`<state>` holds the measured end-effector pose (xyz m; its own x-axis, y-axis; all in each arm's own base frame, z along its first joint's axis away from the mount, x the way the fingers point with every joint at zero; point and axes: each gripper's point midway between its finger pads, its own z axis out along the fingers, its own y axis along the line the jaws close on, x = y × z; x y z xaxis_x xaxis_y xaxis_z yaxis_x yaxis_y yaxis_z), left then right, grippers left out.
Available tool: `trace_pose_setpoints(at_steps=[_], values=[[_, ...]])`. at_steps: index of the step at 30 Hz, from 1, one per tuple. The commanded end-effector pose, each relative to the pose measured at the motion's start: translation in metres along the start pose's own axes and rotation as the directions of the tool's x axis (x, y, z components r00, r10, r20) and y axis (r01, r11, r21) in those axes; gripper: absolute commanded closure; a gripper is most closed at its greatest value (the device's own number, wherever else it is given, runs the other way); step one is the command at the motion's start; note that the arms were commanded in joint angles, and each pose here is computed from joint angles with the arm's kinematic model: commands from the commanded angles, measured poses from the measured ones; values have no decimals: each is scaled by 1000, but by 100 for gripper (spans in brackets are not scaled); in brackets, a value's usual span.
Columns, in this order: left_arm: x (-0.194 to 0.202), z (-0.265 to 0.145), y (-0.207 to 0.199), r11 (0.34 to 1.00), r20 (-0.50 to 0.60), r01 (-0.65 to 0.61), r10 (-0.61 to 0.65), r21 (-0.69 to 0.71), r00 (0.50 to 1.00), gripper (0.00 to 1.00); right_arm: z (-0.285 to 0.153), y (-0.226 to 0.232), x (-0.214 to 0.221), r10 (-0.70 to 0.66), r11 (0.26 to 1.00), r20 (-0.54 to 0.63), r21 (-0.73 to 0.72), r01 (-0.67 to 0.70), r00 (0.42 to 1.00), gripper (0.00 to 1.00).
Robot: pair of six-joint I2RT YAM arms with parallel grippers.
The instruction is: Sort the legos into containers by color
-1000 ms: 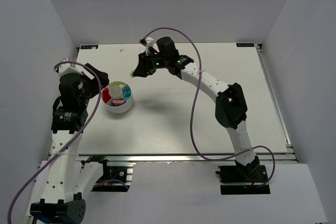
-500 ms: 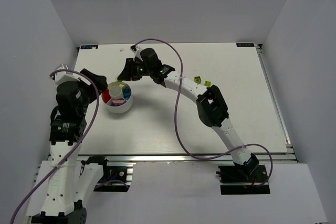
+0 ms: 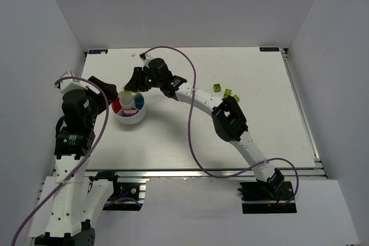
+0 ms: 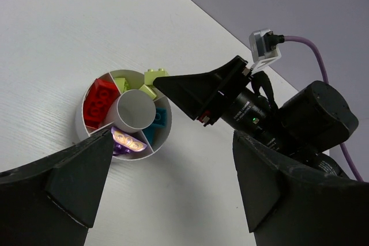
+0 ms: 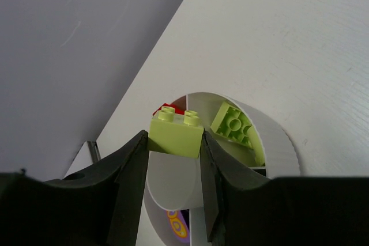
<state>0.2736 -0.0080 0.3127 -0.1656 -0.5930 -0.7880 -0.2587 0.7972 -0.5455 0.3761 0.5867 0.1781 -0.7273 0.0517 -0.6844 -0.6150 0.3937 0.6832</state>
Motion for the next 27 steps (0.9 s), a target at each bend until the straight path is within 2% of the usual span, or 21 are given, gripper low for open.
trace_pose_setpoints(at_steps=[1,9,18,19,22,27], values=[[2,-1,4,1000,1,4,-4,-14,1000,7,10,-4,-7,-27,1000,53,3,27,998,85],[2,-1,4,1000,0,3,-3,-15,1000,7,14,-16,-2,-41,999,54,29,39,998,75],[1,1,2,1000,-1,7,-7,-6,1000,7,12,-15,-1,-58,998,44,29,57,997,51],[1,1,2,1000,1,9,-9,-6,1000,7,12,-14,0,-61,998,42,27,60,997,45],[0,-1,0,1000,2,11,-11,0,1000,7,11,-10,-3,-78,997,45,20,77,996,40],[-1,-3,-1,1000,5,18,-18,8,1000,7,5,1,-11,-109,994,55,-2,109,993,39]])
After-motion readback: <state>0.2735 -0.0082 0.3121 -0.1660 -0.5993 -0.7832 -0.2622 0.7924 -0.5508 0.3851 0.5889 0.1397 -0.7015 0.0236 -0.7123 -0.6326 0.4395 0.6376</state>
